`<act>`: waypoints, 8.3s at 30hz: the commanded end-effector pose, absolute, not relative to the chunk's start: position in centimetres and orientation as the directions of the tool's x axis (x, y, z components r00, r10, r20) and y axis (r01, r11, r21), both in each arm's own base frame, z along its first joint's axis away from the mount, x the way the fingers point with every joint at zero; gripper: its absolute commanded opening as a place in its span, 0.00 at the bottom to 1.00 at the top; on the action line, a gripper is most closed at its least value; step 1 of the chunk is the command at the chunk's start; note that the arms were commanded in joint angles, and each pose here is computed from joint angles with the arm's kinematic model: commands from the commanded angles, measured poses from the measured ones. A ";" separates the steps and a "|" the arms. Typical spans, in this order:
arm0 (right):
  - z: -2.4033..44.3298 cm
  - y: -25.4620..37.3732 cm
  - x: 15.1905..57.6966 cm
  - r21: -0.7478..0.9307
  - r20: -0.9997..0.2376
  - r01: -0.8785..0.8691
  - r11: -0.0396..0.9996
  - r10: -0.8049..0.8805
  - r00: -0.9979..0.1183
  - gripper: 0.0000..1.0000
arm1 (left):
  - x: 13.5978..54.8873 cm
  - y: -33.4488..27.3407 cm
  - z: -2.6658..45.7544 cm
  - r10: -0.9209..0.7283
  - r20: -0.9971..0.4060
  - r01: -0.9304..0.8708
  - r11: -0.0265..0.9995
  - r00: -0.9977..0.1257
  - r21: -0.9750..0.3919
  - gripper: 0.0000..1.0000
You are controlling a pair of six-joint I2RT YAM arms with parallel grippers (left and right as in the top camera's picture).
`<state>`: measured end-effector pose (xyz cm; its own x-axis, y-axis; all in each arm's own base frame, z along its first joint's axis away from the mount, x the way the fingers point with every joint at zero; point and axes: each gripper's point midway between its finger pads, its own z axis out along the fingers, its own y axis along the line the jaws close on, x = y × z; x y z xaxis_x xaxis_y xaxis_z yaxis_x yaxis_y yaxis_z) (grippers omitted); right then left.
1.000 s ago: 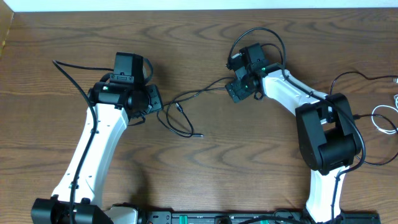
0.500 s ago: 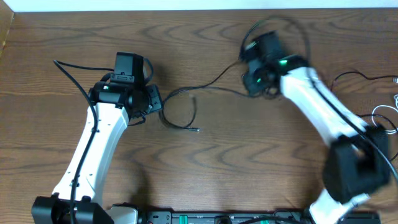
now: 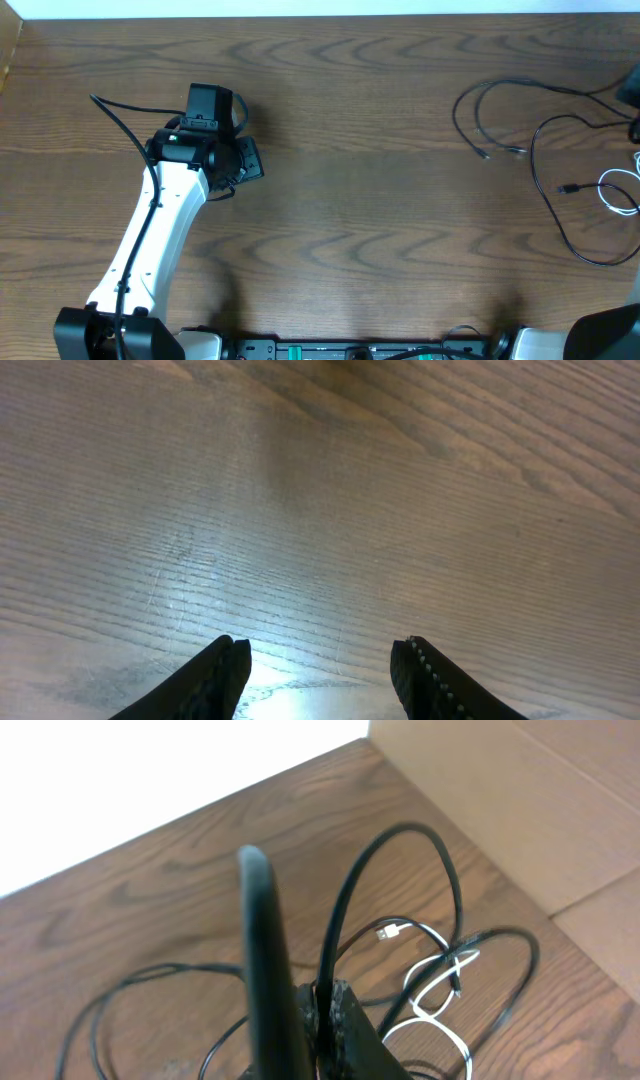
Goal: Untangle cables
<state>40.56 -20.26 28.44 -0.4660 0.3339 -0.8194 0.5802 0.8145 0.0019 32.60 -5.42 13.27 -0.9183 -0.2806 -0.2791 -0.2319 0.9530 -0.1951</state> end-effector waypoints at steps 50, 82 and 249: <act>12.5 -5.1 34.5 0.287 -0.298 0.094 0.953 0.182 -0.937 0.18 | 32.8 -5.2 12.9 -0.297 -0.273 -0.252 0.949 -0.915 -0.188 0.51; 1.6 -19.8 30.9 0.173 -0.533 0.759 0.627 0.708 -0.463 0.14 | 32.8 -5.2 12.9 -0.297 -0.273 -0.252 0.949 -0.915 -0.188 0.51; 15.7 2.3 24.5 -0.073 -0.995 -0.108 0.991 -0.081 -0.066 0.99 | 24.4 -0.4 13.8 -0.130 -0.980 0.002 0.991 -0.149 -0.131 0.98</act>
